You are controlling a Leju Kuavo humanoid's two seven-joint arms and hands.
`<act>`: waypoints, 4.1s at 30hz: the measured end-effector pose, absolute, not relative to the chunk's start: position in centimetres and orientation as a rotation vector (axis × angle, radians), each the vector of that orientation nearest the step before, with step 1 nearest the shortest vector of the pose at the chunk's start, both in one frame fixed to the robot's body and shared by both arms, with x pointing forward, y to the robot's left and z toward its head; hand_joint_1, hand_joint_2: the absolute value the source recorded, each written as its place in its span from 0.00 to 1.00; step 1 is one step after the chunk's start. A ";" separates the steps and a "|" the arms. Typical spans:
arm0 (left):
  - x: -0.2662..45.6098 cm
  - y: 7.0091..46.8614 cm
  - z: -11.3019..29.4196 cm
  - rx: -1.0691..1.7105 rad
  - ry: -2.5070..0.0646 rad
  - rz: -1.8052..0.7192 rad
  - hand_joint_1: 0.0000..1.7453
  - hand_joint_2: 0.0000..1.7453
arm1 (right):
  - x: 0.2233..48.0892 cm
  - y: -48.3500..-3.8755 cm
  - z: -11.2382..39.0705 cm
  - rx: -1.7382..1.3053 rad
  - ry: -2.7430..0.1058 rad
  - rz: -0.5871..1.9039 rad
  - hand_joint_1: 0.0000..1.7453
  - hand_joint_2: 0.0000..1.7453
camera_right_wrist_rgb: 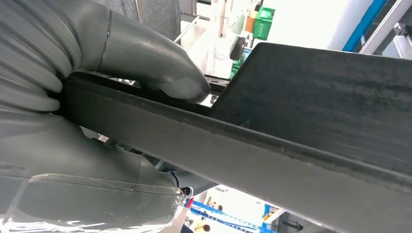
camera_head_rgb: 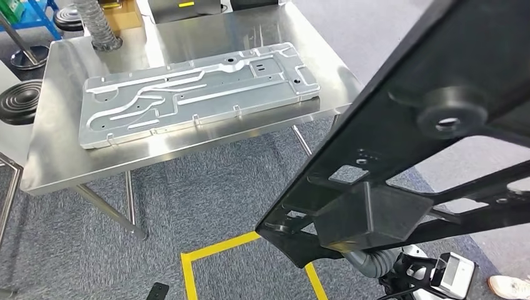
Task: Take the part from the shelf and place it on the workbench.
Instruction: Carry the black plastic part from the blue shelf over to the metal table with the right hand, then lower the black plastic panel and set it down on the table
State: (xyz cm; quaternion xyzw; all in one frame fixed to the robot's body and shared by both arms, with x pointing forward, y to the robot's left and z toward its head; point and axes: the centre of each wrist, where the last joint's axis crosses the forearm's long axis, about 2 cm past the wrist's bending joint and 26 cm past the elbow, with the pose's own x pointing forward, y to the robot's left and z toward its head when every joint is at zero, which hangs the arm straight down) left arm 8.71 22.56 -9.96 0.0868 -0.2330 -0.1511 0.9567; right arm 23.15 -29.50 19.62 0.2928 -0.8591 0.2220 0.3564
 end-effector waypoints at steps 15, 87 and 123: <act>8.9 22.5 -9.9 0.173 -0.477 -0.307 0.00 1.00 | 23.3 -29.7 19.8 0.756 -2.226 0.574 1.00 1.00; 11.0 21.1 -9.3 0.115 -0.514 -0.343 0.00 1.00 | 46.4 -38.2 42.7 -0.827 -1.977 1.330 1.00 1.00; 12.9 19.6 -8.5 0.128 -0.554 -0.530 0.00 1.00 | 48.5 -24.7 25.0 -0.926 -1.653 1.639 0.00 1.00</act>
